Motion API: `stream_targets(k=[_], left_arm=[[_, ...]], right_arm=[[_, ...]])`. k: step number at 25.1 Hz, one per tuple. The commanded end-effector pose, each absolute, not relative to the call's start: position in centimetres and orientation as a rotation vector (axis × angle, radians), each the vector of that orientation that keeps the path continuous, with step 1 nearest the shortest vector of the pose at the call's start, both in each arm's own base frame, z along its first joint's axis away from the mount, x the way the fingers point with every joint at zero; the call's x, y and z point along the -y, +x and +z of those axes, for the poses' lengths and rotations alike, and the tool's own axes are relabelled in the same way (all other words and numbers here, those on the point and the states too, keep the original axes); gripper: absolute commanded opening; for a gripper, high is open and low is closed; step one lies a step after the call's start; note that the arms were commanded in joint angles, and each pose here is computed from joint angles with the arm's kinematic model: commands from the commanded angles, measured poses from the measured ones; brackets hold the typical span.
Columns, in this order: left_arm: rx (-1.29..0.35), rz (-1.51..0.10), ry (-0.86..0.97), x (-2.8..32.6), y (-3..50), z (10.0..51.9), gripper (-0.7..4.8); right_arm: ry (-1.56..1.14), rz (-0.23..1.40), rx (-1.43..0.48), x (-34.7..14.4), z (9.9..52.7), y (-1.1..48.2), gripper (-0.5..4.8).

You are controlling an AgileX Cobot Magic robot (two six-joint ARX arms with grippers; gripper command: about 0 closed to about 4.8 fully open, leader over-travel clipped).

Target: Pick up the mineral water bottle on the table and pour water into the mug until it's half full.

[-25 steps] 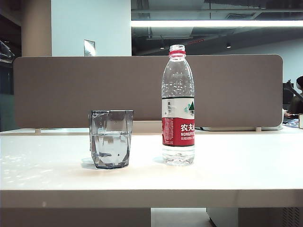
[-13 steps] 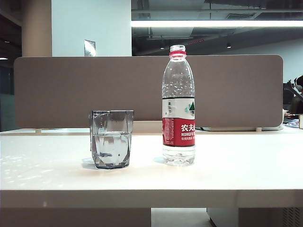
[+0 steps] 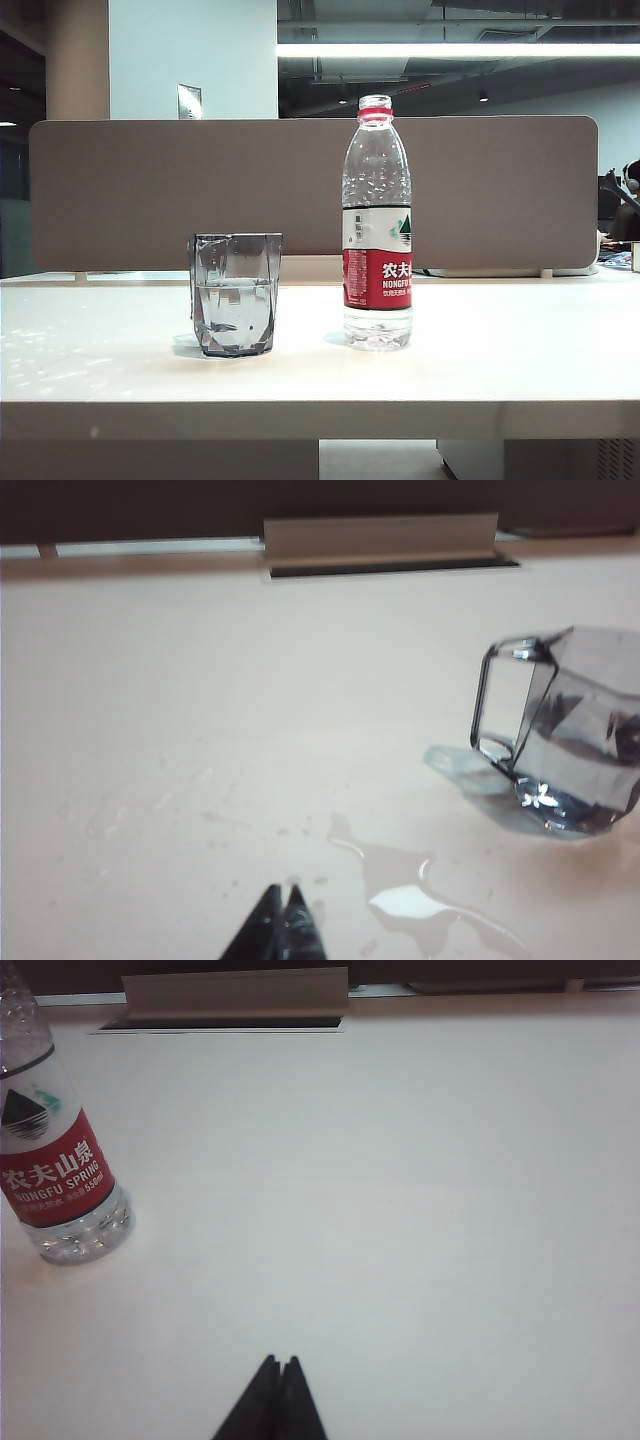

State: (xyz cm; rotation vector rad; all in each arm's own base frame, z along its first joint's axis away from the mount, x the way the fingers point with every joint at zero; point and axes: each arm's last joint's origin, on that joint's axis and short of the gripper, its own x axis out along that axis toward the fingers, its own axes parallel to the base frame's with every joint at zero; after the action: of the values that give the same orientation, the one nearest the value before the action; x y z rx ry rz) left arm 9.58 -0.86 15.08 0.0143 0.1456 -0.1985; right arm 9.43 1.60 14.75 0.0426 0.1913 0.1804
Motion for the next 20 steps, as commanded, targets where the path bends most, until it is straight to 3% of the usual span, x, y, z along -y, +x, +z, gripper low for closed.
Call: stream_targets(k=[1, 5, 20], left_arm=[[-0.172, -0.137, 0.012, 0.69, 9.58, 14.92, -0.05], [-0.184, -0.043, 0.018, 0.42, 9.59, 14.81, -0.05], [-0.183, -0.049, 0.011, 0.44, 9.59, 14.82, -0.05]], right_arm=[[0.042, 0.177, -0.184, -1.6, 14.64, 9.48, -0.05], [0.042, 0.176, -0.185, -1.6, 14.64, 9.48, -0.05], [0.042, 0.177, -0.184, -1.6, 14.64, 9.48, -0.05]])
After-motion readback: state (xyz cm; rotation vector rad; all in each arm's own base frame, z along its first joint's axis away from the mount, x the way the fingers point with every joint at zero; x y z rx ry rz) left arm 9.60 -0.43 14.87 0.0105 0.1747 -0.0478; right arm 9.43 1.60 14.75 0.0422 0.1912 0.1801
